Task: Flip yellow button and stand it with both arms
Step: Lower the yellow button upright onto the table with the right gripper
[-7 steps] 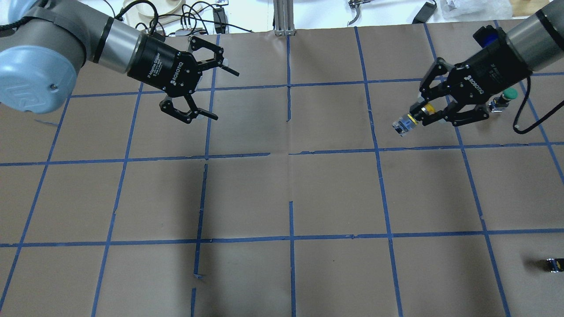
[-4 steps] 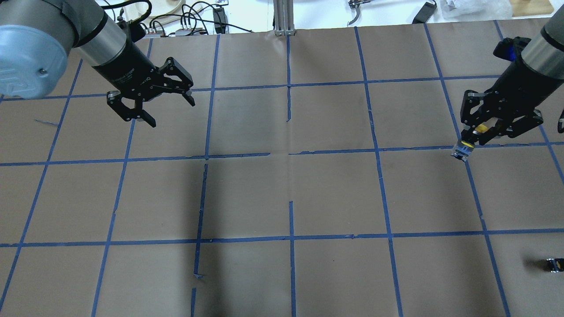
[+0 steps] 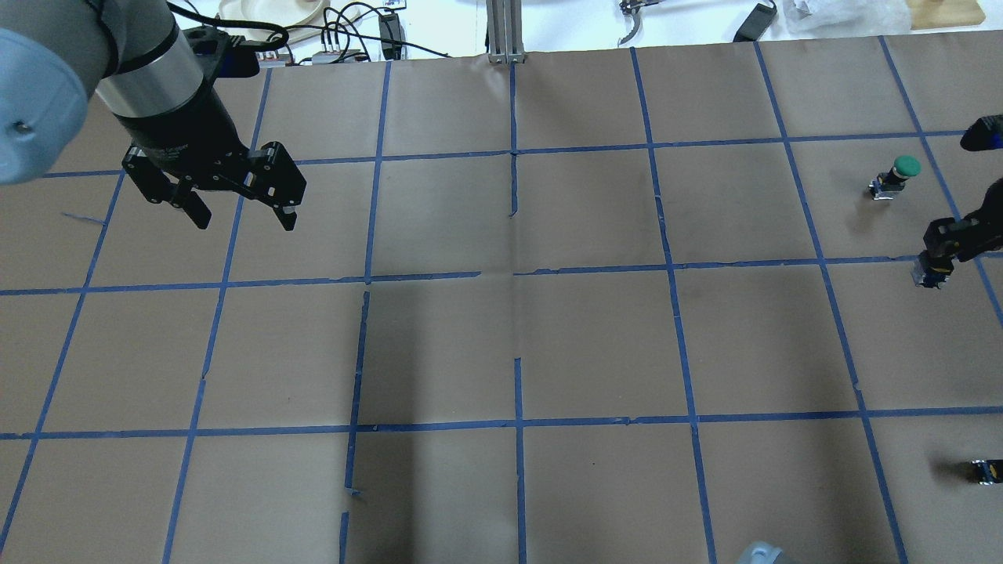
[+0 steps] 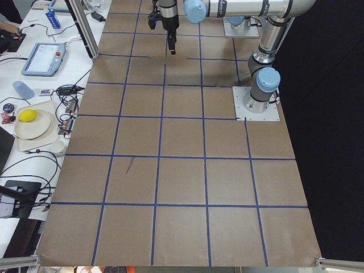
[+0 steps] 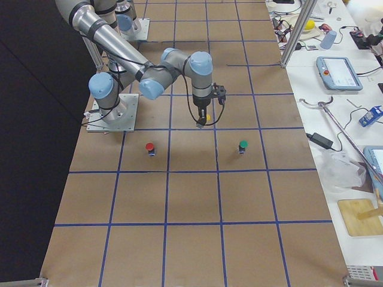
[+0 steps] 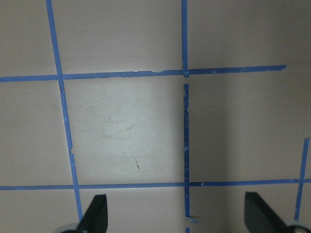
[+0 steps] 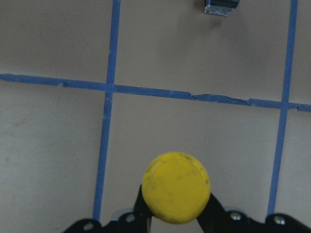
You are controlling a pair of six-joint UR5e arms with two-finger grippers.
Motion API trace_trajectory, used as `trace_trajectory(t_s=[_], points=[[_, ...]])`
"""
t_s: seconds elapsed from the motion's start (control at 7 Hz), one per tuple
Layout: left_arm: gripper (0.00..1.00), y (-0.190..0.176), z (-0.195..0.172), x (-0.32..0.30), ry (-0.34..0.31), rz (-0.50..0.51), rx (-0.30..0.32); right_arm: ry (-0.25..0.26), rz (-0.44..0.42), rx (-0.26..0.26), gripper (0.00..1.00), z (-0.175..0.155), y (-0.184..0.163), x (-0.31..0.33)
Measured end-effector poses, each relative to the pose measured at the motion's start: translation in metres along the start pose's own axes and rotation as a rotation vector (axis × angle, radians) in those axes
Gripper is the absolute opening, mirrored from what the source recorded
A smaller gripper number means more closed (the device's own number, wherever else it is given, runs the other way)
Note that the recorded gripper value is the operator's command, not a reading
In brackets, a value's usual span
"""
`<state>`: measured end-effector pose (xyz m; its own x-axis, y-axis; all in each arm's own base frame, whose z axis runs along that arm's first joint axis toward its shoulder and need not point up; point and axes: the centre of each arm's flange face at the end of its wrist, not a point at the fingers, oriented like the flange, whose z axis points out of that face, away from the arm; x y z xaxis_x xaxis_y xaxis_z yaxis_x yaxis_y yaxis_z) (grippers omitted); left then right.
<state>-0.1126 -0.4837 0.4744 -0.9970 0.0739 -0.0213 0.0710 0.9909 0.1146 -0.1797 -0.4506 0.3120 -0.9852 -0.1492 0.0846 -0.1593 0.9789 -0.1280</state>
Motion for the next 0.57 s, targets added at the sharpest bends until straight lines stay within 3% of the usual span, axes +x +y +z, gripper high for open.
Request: trace_trajectory(t_s=[0.29, 0.57], points=[[1.00, 0.011, -0.003, 0.003, -0.004, 0.067, 0.003, -0.028, -0.189, 0.161, 0.03, 0.042, 0.060, 0.028], [1.00, 0.012, -0.004, 0.002, -0.003, 0.136, 0.003, -0.016, -0.278, 0.257, 0.04, 0.057, 0.095, 0.047]])
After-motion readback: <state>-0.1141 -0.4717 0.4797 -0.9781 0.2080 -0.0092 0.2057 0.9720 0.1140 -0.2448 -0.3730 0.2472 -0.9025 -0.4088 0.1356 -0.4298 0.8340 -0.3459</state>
